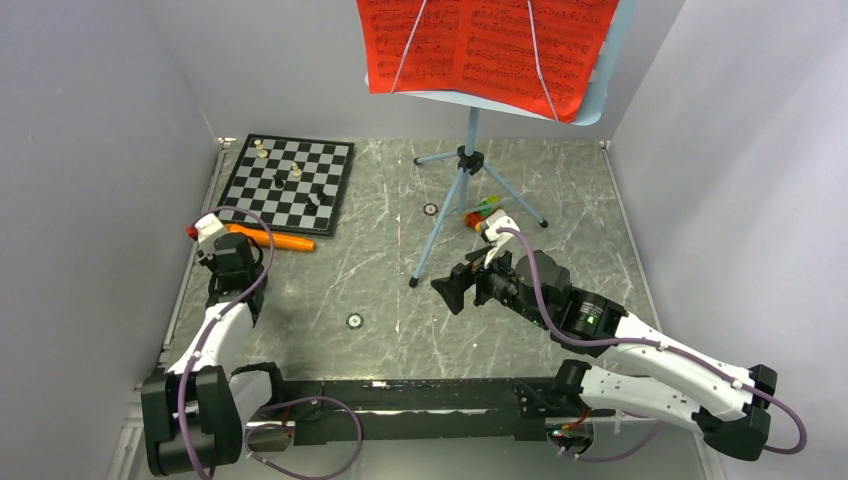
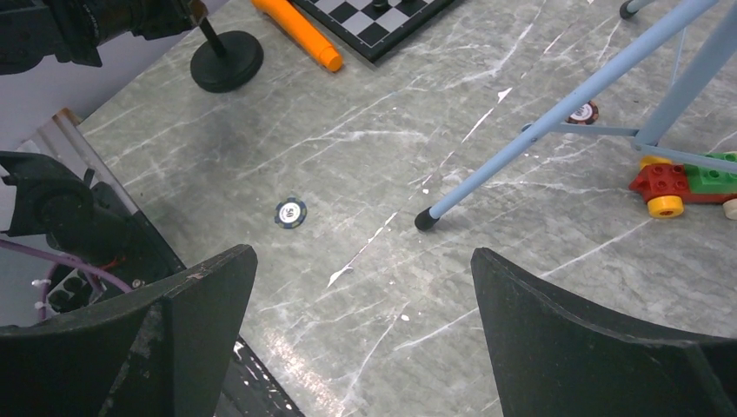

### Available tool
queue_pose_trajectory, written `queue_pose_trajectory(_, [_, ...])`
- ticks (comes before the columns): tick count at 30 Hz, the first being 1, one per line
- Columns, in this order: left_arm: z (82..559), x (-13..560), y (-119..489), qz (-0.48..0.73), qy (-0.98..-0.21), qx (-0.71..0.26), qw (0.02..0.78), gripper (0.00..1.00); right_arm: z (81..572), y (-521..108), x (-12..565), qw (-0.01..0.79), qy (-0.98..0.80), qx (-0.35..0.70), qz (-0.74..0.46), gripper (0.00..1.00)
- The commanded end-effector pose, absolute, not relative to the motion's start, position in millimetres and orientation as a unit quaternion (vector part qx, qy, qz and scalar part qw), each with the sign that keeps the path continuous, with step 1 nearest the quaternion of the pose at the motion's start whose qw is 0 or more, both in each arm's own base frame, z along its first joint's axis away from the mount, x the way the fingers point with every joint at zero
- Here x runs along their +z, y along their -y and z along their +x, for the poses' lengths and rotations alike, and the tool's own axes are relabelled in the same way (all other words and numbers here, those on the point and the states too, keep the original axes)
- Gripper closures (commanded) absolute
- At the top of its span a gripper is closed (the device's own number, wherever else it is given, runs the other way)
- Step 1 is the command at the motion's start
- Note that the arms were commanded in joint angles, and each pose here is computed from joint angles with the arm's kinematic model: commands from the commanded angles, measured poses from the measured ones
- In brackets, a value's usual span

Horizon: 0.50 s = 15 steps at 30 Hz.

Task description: Pack up the instrument practice props

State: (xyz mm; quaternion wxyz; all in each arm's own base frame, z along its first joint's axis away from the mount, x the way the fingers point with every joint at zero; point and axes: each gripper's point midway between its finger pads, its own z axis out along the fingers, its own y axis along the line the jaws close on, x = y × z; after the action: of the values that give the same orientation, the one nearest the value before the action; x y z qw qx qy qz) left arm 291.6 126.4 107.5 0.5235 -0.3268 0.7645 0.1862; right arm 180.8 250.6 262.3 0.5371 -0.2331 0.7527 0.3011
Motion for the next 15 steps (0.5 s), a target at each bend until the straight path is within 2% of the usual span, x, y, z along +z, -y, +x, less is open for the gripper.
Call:
queue_pose_trajectory(1, [304, 122, -120, -0.334, -0.753, 0.152, 0.546, 0.55, 184, -252, 279, 0.56, -0.734, 0.311, -0.228, 0.0])
queue_pose_trajectory(3, [303, 127, -119, -0.335, -0.754, 0.148, 0.545, 0.42, 184, -252, 279, 0.559, -0.734, 0.31, -0.229, 0.0])
queue_pose_trajectory(6, [299, 136, -116, -0.341, -0.754, 0.14, 0.544, 0.28, 184, -253, 278, 0.558, -0.734, 0.311, -0.229, 0.0])
queue_pose_trajectory(9, [287, 138, -107, -0.345, -0.77, 0.144, 0.518, 0.02, 184, -253, 281, 0.558, -0.735, 0.312, -0.227, 0.0])
queue_pose_trajectory(15, [263, 168, -91, -0.341, -0.759, 0.118, 0.542, 0.01, 184, -259, 281, 0.553, -0.734, 0.315, -0.236, 0.0])
